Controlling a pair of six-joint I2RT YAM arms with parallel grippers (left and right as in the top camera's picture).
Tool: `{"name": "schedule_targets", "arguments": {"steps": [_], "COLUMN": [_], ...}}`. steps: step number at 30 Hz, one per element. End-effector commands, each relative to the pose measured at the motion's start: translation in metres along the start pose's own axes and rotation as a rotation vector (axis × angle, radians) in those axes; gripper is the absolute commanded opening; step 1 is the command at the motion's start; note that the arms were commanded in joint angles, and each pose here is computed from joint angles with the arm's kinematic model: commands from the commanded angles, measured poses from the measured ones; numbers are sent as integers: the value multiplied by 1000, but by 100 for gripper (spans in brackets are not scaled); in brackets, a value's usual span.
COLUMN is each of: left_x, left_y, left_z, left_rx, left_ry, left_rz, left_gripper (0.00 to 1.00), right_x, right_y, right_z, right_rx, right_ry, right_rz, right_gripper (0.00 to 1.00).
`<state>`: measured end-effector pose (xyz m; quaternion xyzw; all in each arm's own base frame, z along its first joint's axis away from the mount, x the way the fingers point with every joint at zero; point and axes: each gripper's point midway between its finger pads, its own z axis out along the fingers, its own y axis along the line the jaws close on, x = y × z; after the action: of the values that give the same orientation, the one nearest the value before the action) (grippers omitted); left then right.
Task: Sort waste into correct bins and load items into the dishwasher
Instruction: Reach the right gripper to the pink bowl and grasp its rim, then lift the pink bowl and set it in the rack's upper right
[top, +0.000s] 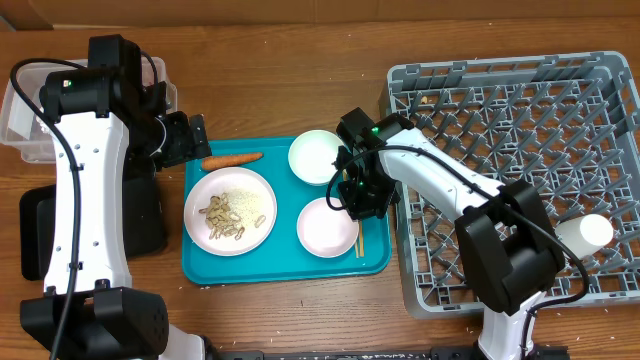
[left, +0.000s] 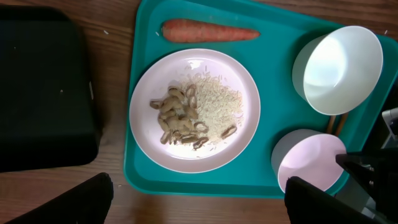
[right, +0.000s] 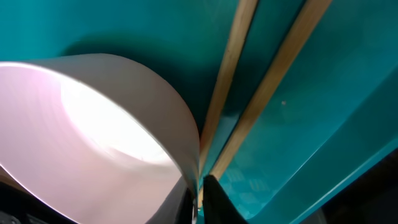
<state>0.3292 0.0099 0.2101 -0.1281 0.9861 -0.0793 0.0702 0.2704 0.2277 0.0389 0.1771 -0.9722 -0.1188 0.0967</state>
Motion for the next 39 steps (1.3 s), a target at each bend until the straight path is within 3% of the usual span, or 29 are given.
{"name": "schedule_targets", "arguments": {"steps": [1,12,16,23,27,33,39], "left_x": [-1,-2,-2,-2,-3,-5,-11], "left_y": [0,0,0,0,0,0,-1], "left_z": [-5,-5,-5,-5,-5,-5,-5], "left_rx": [-4,-7,-7,-6,-6,-5,-1], "left_ry": [-17,-18,-18,-21,-23,-32,-58], "left_rz": [0,1,1,2,2,3,7], "left_gripper": [90,90,90,91,91,90,90], "right_x": [1,-1,-12,-25,-19,9,50], "right_y": [0,2,1,-22,-71,-183,-282], "right_z": [3,-9,-54,-177,-243,-312,-373], "right_rx": [6,13,80,311,524,904,1106], "right_ry": [7,-15,-133,-496,-684,-784,-922], "right_rz": [18,35,32,48,165,476,842], "right_gripper": [4,4,4,4,4,4,4]}}
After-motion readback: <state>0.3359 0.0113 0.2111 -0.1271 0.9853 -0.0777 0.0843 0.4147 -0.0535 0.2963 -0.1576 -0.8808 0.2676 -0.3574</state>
